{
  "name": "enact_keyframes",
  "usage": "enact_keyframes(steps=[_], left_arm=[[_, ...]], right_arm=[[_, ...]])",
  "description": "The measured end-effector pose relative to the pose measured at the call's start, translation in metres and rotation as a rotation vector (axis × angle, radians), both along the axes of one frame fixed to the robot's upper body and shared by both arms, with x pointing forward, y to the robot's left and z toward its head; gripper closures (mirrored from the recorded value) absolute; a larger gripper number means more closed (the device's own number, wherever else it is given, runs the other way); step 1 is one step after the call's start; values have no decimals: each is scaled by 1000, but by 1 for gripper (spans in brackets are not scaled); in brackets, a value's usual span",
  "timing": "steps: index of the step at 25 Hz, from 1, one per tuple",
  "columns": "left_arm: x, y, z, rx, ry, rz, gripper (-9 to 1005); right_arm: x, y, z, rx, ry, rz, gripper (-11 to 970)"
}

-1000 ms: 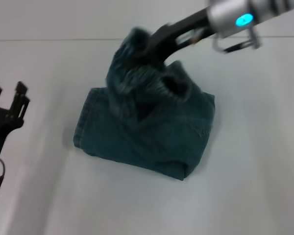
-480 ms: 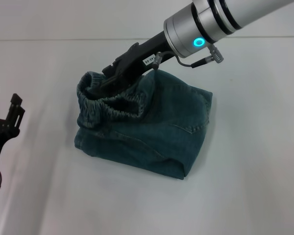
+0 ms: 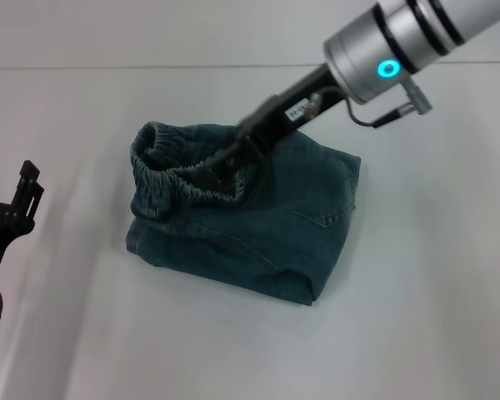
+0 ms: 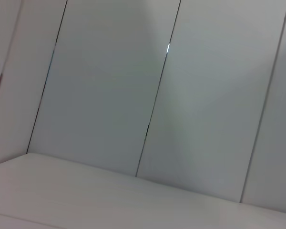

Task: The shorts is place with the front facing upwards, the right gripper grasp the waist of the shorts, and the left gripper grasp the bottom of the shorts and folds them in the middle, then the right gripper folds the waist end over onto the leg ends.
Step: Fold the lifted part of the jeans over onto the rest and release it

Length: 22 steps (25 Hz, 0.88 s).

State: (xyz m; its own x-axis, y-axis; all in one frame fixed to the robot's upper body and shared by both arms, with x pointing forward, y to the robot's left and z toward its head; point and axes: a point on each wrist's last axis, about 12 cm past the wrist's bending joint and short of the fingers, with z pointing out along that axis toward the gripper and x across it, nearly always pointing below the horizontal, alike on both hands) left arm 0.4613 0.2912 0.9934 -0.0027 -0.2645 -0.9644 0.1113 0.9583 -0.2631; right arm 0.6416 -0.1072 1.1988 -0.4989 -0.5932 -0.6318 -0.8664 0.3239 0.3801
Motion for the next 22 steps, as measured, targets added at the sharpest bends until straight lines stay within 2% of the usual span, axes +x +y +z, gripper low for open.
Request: enact_keyframes(steps=[2,7,14,18,22], left_arm=[[0,1,0,0,1,5,359],[-2,6,0,-4,-4,32,361],[-2,8,1,-4,-10,44,364],[-1,8,1,-4,-8,43,362],[1,7,1,-3,-7,37,361]], right_arm=[[-2,-4,-6,-37,60,-35,65],[-12,-3,-30,-120,136,-89,1],[-18,7,-55,-184,149,-124,1],[-11,16,-54,-149,76,-143,1],[0,31,-39,-69,-39,-132,1]])
